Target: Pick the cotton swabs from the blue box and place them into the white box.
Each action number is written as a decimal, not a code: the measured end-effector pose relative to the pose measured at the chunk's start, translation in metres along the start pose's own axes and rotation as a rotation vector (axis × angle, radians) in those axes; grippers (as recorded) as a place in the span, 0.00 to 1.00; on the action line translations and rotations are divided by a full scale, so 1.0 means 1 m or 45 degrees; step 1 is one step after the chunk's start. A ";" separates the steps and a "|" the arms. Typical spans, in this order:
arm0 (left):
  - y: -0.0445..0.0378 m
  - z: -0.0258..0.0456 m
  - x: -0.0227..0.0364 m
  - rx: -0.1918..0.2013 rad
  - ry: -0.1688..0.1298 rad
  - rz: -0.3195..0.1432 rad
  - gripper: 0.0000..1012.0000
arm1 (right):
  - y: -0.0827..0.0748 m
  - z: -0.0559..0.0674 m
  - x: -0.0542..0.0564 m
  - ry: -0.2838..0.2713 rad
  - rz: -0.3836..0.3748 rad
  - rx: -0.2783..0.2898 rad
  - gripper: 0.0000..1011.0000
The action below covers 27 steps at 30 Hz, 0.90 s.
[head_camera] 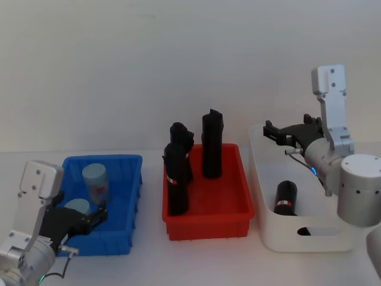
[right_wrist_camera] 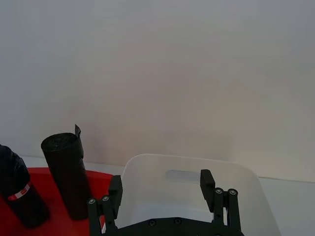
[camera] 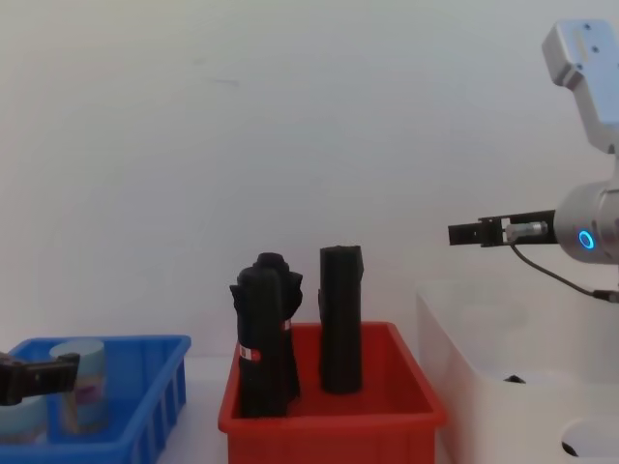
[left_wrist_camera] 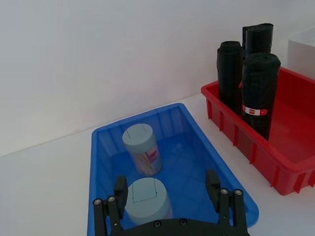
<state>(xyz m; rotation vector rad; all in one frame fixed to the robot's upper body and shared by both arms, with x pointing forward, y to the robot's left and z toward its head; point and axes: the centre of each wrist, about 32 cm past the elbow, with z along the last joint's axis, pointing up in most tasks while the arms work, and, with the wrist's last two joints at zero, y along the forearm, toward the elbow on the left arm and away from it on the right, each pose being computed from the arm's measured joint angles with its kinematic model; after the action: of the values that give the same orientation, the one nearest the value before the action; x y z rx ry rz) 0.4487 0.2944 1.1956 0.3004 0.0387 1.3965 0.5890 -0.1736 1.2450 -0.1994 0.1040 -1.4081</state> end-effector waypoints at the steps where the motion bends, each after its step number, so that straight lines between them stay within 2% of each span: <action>1: 0.0000 0.0000 0.0000 0.000 0.000 0.000 0.99 | 0.000 0.000 0.000 0.000 0.000 0.000 0.99; 7: -0.0059 -0.0011 0.0056 0.000 -0.013 -0.015 0.99 | 0.000 0.000 0.000 0.000 0.000 0.000 0.99; 16: -0.0105 -0.0017 0.0098 0.001 -0.025 -0.026 0.99 | 0.000 0.000 0.000 0.000 0.000 0.000 0.99; 27: -0.0126 -0.0026 0.0077 -0.004 -0.010 -0.030 0.99 | 0.000 0.000 0.000 0.000 0.000 0.000 0.99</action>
<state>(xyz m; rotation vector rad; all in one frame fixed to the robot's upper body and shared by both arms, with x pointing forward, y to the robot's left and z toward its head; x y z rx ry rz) 0.4617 0.3006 1.1914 0.3017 0.0333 1.3723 0.5890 -0.1736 1.2450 -0.1993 0.1038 -1.4083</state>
